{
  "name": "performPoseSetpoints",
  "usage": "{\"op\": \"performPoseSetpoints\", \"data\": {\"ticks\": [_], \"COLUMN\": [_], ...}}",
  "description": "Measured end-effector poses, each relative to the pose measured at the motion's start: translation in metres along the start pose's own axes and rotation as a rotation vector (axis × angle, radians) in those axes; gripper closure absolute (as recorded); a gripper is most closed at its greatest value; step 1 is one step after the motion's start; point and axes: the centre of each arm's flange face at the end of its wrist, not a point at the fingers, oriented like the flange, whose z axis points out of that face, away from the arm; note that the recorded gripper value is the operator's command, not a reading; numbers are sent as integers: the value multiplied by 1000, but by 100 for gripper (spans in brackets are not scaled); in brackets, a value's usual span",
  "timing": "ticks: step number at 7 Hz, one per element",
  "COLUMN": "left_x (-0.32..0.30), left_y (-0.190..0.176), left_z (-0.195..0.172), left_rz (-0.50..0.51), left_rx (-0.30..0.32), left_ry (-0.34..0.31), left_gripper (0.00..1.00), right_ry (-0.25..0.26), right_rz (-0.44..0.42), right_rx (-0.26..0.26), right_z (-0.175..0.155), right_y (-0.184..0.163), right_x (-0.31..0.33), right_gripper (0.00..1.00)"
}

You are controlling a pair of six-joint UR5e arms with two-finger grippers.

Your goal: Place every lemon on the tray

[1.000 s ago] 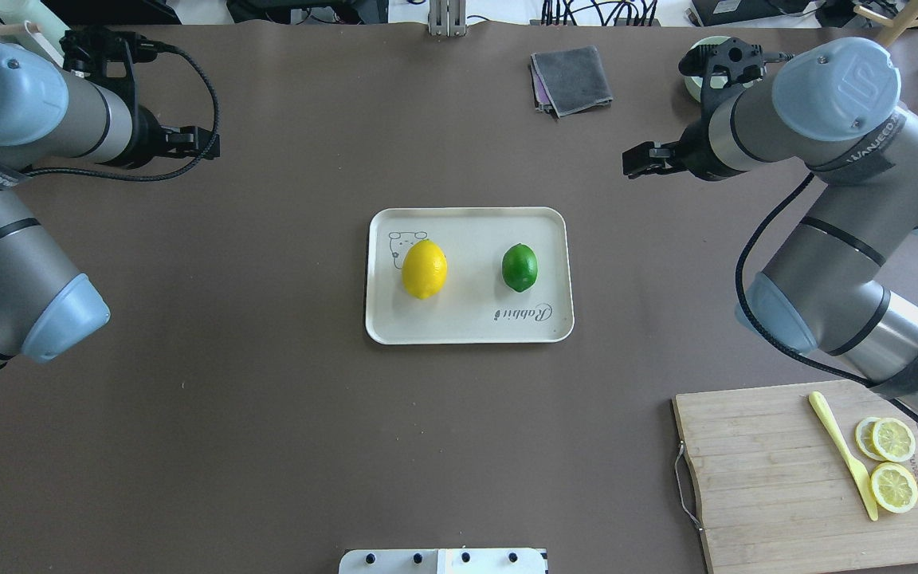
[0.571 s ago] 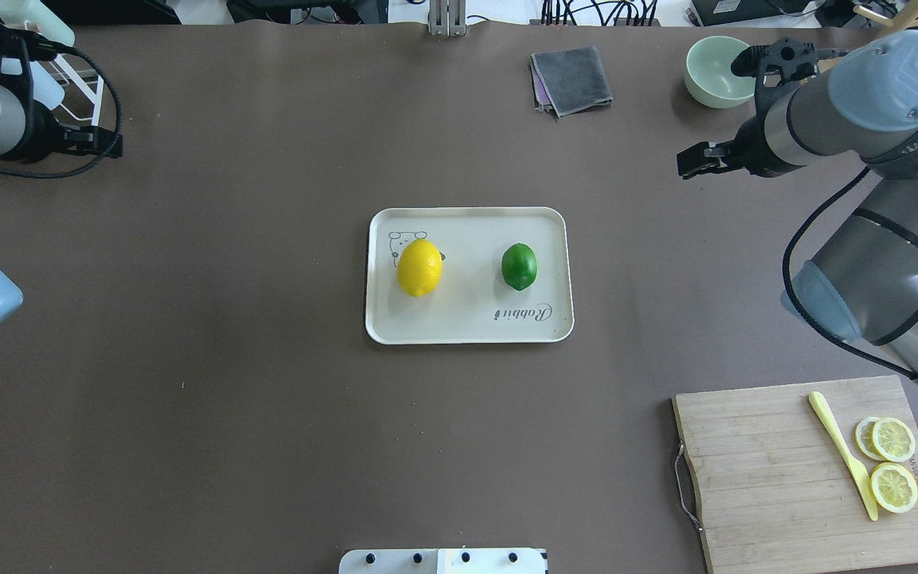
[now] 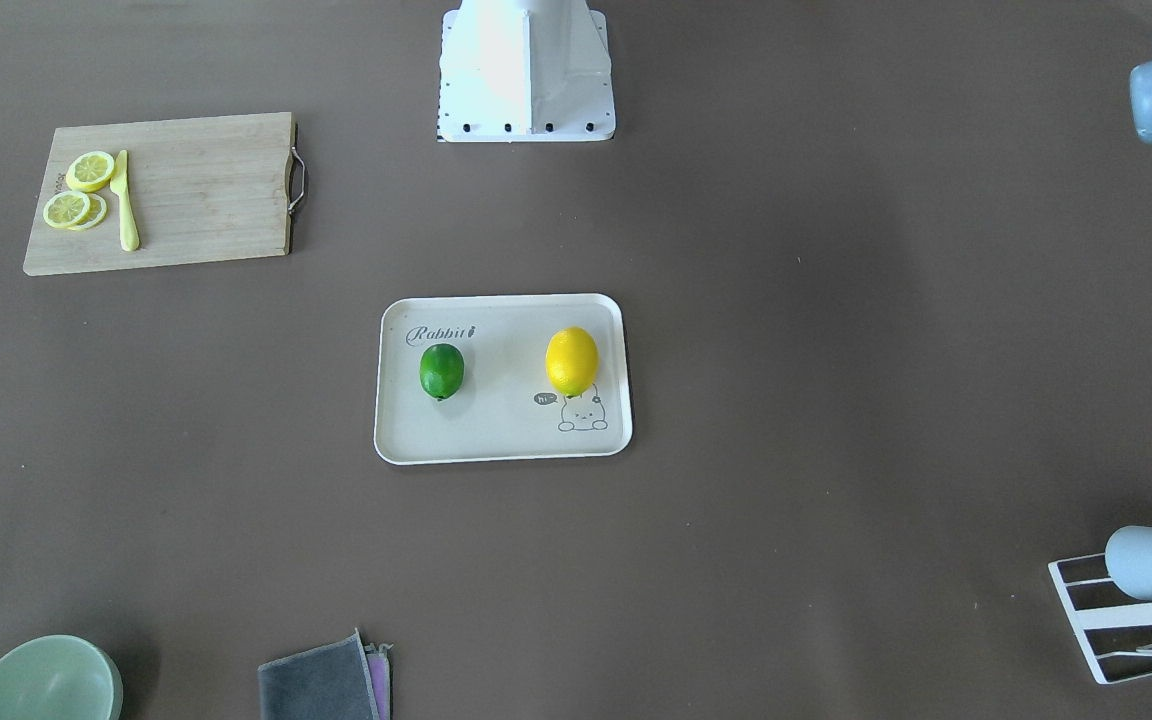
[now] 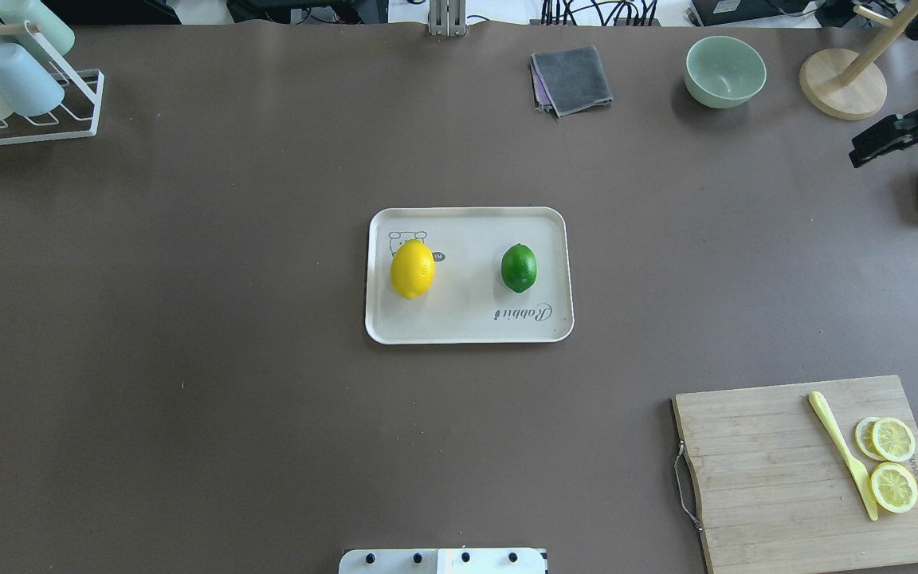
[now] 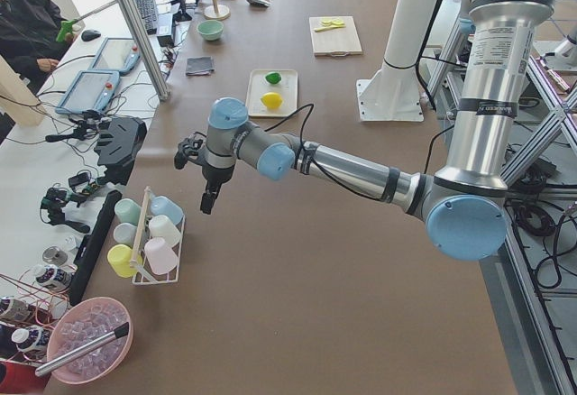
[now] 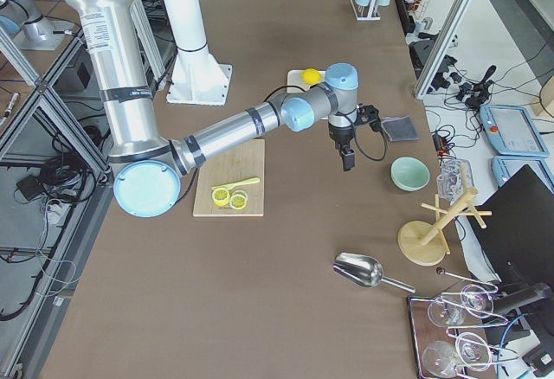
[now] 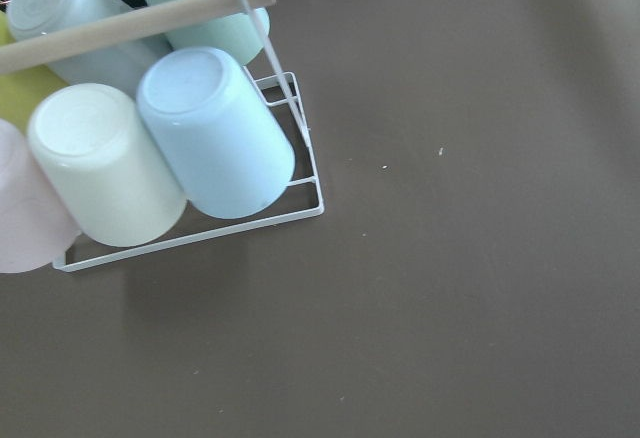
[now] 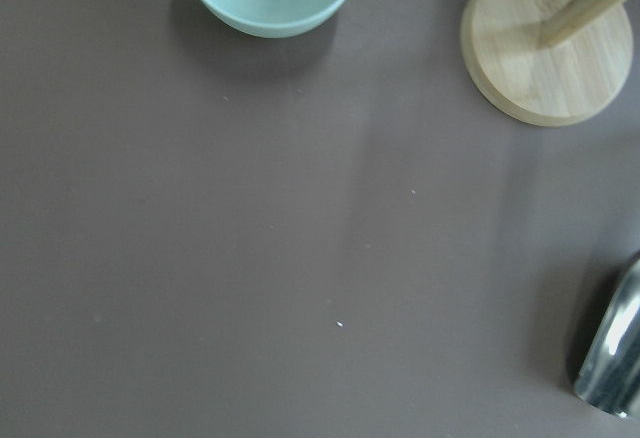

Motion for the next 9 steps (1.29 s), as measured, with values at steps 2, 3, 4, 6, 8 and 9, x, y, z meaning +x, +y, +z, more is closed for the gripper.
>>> {"op": "performPoseSetpoints", "data": {"ticks": [2, 3, 4, 6, 8, 9], "left_x": [-72, -93, -104, -116, -125, -127], "left_y": [11, 21, 30, 41, 47, 56], "left_z": [-4, 4, 11, 11, -3, -5], "left_rz": [-4, -38, -64, -92, -110, -117], "left_rx": [-81, -113, -133, -138, -115, -114], "left_ry": [3, 52, 90, 111, 108, 107], "left_gripper": [2, 2, 2, 2, 2, 2], "right_ry": [-10, -25, -33, -65, -93, -92], "right_rz": [33, 54, 61, 76, 75, 73], "right_rx": [-81, -115, -135, -153, -135, -122], "right_z": [-6, 2, 11, 39, 59, 57], "right_y": [41, 71, 95, 126, 135, 135], "right_x": [86, 120, 143, 174, 189, 192], "right_gripper": [0, 0, 0, 0, 0, 0]}}
